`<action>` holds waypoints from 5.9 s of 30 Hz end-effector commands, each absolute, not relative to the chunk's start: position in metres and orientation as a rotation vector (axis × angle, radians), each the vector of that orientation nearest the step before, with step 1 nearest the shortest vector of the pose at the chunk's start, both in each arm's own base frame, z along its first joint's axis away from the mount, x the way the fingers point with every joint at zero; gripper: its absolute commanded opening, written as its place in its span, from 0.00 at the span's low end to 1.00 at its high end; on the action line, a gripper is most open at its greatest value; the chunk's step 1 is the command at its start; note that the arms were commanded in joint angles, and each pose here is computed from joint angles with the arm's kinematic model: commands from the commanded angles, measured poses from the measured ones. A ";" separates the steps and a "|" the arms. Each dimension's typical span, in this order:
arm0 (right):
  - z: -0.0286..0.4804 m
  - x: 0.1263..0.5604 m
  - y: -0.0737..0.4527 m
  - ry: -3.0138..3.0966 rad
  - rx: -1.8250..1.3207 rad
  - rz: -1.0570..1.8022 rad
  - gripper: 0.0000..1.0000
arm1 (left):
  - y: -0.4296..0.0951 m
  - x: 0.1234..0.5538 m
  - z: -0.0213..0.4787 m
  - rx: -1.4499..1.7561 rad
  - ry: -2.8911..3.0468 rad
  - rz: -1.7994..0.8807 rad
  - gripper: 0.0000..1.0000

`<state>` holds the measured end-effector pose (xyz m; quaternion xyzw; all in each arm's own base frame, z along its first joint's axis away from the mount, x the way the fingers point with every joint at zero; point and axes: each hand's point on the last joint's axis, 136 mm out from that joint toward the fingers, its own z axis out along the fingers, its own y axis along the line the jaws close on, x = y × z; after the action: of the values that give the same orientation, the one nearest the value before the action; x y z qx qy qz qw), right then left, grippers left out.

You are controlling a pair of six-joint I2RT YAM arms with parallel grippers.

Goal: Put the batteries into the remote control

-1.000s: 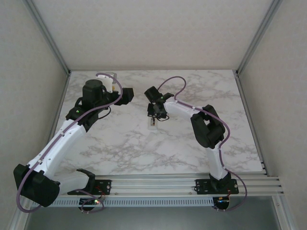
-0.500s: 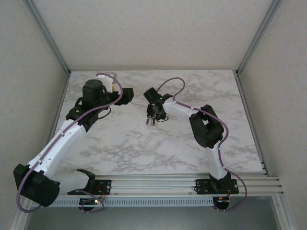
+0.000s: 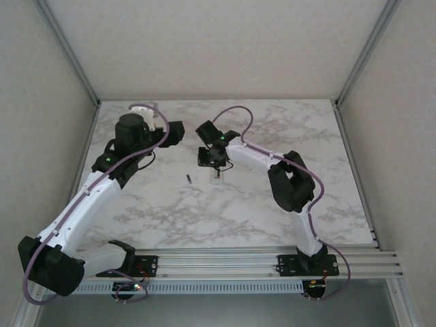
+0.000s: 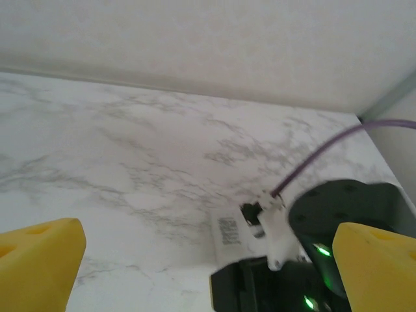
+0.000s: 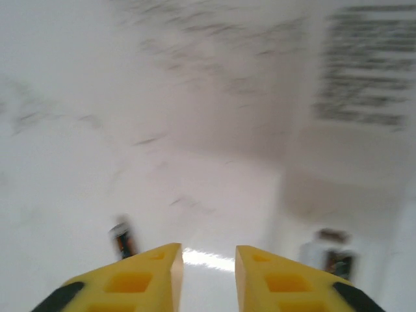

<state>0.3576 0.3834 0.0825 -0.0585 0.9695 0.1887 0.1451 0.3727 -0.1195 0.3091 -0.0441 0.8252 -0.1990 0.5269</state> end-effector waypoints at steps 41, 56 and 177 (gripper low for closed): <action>0.106 0.299 0.456 2.796 -0.535 0.505 0.35 | -0.036 0.344 0.327 -0.421 1.890 -0.238 0.96; 0.229 0.324 0.247 2.434 0.055 0.426 0.80 | -0.068 0.298 0.099 -0.107 2.887 -0.128 0.67; 0.029 0.233 0.236 2.986 -1.131 0.126 0.48 | -0.074 0.344 0.250 -0.282 2.150 -0.672 1.00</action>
<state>0.2399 0.2414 0.0382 -0.3605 0.9311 0.0555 -0.0079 0.3453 -0.0719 0.2396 -0.1247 0.8592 -0.2745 0.4134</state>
